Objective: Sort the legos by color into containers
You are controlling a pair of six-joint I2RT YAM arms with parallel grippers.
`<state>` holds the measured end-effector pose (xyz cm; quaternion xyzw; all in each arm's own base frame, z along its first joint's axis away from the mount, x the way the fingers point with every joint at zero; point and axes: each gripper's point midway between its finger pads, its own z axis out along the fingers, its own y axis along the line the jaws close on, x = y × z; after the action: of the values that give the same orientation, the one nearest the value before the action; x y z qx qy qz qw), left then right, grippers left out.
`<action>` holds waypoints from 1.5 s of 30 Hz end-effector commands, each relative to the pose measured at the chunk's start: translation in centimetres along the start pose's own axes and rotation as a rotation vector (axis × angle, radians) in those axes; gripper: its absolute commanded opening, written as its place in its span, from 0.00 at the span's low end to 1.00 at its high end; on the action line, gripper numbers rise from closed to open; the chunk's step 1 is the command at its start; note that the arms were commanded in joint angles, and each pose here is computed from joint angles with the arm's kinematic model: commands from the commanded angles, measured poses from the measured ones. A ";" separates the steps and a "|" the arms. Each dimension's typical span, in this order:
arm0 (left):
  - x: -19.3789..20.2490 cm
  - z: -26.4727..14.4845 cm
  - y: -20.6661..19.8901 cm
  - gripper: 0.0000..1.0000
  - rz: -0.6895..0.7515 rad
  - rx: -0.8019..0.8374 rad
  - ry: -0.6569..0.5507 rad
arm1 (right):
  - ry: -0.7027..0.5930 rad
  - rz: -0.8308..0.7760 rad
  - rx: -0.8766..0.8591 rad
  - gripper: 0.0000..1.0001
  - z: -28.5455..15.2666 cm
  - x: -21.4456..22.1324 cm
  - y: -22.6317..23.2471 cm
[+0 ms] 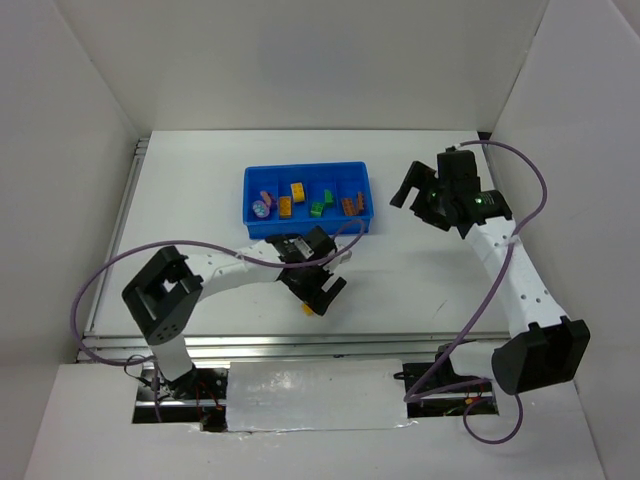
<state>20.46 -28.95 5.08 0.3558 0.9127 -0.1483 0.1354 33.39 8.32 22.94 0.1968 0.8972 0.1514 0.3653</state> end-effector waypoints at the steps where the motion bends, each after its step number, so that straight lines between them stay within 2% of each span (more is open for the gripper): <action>1: -1.1 1.5 0.0 1.00 0.032 -0.010 -0.024 | -0.045 -0.025 -0.064 1.00 -0.8 -0.8 1.0; 5: -0.8 2.9 0.5 0.94 0.014 -0.041 0.004 | -0.075 -0.032 -0.079 1.00 -1.7 -1.6 1.4; 11: 1.2 4.4 0.9 0.66 0.036 -0.088 0.057 | -0.089 -0.036 -0.085 1.00 -1.8 -2.2 1.7; 14: 2.3 4.7 1.6 0.27 0.031 -0.126 0.077 | -0.092 -0.033 -0.075 1.00 -1.7 -2.3 1.6; 16: 2.2 4.4 1.9 0.12 0.021 -0.141 0.063 | -0.098 -0.030 -0.072 1.00 -1.8 -2.6 1.7; 17: 2.1 4.2 2.3 0.01 0.018 -0.165 0.053 | -0.097 -0.028 -0.064 1.00 -1.7 -2.6 1.7; 19: 1.2 3.5 2.7 0.00 0.002 -0.188 0.018 | -0.105 -0.016 -0.069 1.00 -1.7 -3.1 2.0; 22: -2.4 0.9 3.6 0.00 -0.070 -0.179 -0.085 | -0.125 0.021 -0.057 1.00 -1.4 -3.5 1.9; 24: -6.2 -2.1 4.3 0.00 -0.138 -0.168 -0.191 | -0.151 0.061 -0.041 1.00 -1.5 -4.1 1.7; 25: -8.9 -4.4 6.1 0.00 -0.195 -0.182 -0.264 | -0.177 0.075 -0.046 1.00 -2.0 -4.7 1.7; 28: -13.0 -8.5 10.2 0.00 -0.320 -0.232 -0.389 | -0.238 0.107 -0.054 1.00 -2.7 -6.0 1.8; 31: -18.9 -12.6 13.6 0.00 -0.400 -0.259 -0.519 | -0.199 0.115 -0.071 1.00 -1.7 -5.8 2.5; 32: -19.7 -12.9 14.6 0.00 -0.432 -0.276 -0.529 | -0.181 0.120 -0.070 1.00 -1.2 -5.6 2.6; 33: -19.9 -11.5 16.7 0.00 -0.475 -0.323 -0.503 | -0.162 0.124 -0.077 1.00 -0.8 -5.4 2.8; 34: -21.4 -12.5 17.5 0.00 -0.493 -0.330 -0.544 | -0.149 0.126 -0.079 1.00 -0.3 -5.2 2.9; 36: -21.9 -10.9 20.1 0.00 -0.579 -0.356 -0.553 | -0.142 0.122 -0.083 1.00 0.2 -5.2 3.0; 40: -23.6 -8.8 21.5 0.00 -0.644 -0.255 -0.596 | -0.126 0.111 -0.058 1.00 1.2 -5.6 3.0; 45: -23.7 -7.5 23.0 0.00 -0.666 -0.261 -0.586 | -0.104 0.097 -0.043 1.00 2.4 -5.5 2.9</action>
<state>51.42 -23.77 14.09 -0.0216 0.9239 -0.1322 0.3585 38.17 8.64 23.35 0.2456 0.8771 0.1673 0.3773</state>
